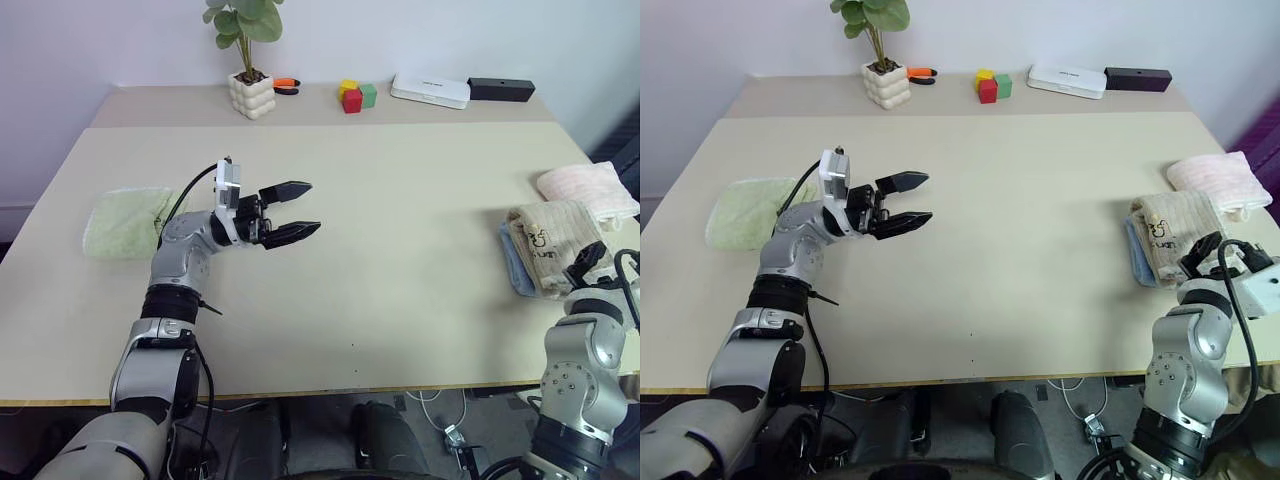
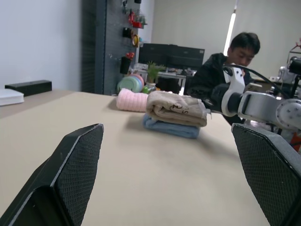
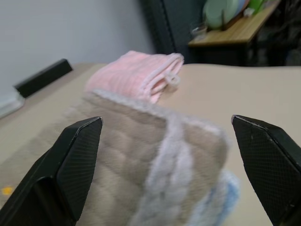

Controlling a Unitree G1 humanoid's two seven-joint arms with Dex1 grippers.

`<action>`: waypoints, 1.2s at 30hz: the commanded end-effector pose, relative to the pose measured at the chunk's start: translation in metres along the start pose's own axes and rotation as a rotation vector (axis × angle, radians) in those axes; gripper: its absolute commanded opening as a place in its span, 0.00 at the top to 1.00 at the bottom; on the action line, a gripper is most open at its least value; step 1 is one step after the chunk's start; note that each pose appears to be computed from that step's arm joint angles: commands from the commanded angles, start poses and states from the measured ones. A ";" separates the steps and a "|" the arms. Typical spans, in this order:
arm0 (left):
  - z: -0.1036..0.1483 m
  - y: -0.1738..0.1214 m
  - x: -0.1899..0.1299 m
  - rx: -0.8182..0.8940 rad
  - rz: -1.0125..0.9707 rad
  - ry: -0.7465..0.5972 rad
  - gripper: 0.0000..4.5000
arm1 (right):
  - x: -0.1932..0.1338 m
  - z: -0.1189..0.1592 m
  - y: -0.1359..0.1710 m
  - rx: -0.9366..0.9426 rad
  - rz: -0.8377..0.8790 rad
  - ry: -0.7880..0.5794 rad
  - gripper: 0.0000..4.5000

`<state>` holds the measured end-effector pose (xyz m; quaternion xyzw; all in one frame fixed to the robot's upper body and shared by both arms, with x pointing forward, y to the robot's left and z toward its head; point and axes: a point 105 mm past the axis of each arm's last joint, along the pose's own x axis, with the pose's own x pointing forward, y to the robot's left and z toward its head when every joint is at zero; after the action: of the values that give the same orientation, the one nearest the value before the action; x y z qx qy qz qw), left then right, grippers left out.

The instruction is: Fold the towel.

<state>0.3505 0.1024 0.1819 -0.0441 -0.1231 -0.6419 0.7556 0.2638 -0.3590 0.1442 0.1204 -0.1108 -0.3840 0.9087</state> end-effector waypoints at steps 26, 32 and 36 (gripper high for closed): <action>0.010 -0.054 -0.079 0.019 0.234 0.095 0.00 | -0.114 0.016 0.211 -0.216 1.844 0.063 0.01; 0.007 -0.051 -0.076 0.010 0.264 0.071 0.00 | -0.107 0.014 0.206 -0.253 1.794 0.065 0.01; 0.004 -0.050 -0.071 0.014 0.271 0.062 0.00 | -0.107 0.016 0.207 -0.258 1.792 0.047 0.01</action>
<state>0.2921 0.1668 0.1543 -0.0462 -0.0774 -0.5278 0.8446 0.3286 -0.1436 0.1949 -0.0879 -0.0685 0.4643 0.8786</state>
